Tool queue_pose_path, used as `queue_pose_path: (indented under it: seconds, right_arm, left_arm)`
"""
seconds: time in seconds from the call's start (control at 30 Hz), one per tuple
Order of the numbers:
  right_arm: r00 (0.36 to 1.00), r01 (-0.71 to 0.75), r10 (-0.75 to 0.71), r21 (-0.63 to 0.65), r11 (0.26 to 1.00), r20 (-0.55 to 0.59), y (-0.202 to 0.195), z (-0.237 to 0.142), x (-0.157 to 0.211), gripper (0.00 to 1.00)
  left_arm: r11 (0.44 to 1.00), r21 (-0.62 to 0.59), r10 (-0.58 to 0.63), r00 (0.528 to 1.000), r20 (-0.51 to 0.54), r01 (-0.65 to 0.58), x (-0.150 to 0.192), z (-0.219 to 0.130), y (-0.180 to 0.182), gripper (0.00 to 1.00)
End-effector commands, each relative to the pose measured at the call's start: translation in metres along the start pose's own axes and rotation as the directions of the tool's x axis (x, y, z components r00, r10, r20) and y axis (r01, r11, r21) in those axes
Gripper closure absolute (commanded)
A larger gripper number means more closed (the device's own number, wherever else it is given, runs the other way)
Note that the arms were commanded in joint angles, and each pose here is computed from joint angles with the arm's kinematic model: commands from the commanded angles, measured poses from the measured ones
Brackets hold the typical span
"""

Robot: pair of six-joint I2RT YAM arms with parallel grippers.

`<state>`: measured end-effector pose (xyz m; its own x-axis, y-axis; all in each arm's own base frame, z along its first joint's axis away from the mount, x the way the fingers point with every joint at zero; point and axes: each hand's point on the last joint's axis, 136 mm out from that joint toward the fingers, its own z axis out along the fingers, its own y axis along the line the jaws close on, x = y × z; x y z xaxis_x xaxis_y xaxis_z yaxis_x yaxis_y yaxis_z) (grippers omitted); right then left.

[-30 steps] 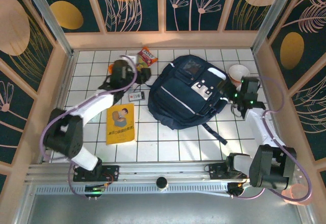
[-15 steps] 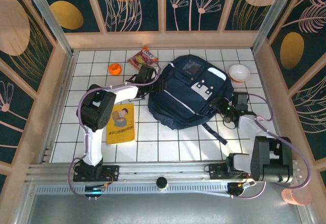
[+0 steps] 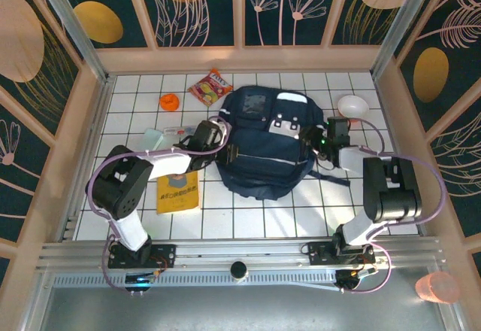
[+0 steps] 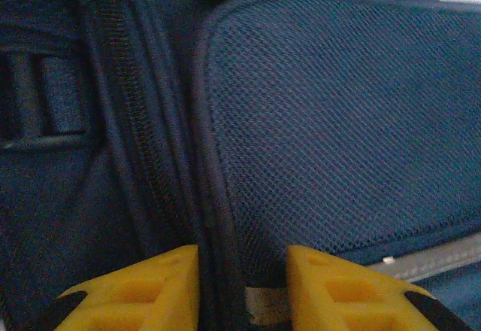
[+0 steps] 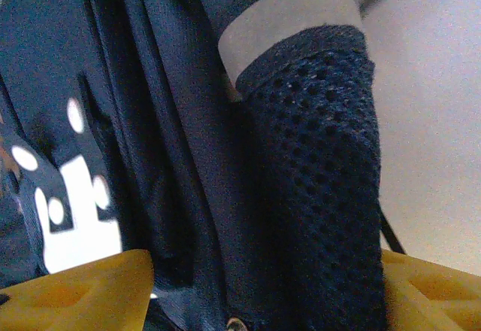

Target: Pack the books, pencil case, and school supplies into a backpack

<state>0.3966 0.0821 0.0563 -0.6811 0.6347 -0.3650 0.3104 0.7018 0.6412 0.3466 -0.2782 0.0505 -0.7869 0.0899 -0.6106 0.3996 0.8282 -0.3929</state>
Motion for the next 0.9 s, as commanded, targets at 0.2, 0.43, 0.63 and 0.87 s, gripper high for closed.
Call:
queue_pose_path:
  seconds: [0.2, 0.43, 0.63, 0.87]
  right_arm:
    - [0.993, 0.091, -0.084, -0.077, 0.993, 0.086, 0.047, 0.010, -0.038, 0.28]
    - [0.985, 0.097, -0.092, -0.023, 0.995, 0.148, 0.032, -0.058, -0.040, 0.17]
    - [0.995, -0.035, 0.044, -0.098, 0.995, 0.095, 0.019, -0.095, -0.013, 0.18]
    - [0.984, -0.177, 0.178, -0.157, 0.972, -0.011, -0.002, -0.100, 0.036, 0.18]
  left_arm:
    - [0.994, 0.085, 0.057, 0.996, 0.062, -0.063, -0.012, -0.022, -0.040, 0.51]
    - [0.949, 0.027, 0.299, 0.926, 0.229, -0.313, -0.069, -0.074, -0.065, 0.43]
    - [0.665, 0.108, 0.732, 0.674, 0.104, -0.739, -0.041, -0.043, -0.106, 0.39]
    - [0.391, 0.289, 0.882, 0.445, 0.152, -0.874, -0.002, 0.011, -0.157, 0.31]
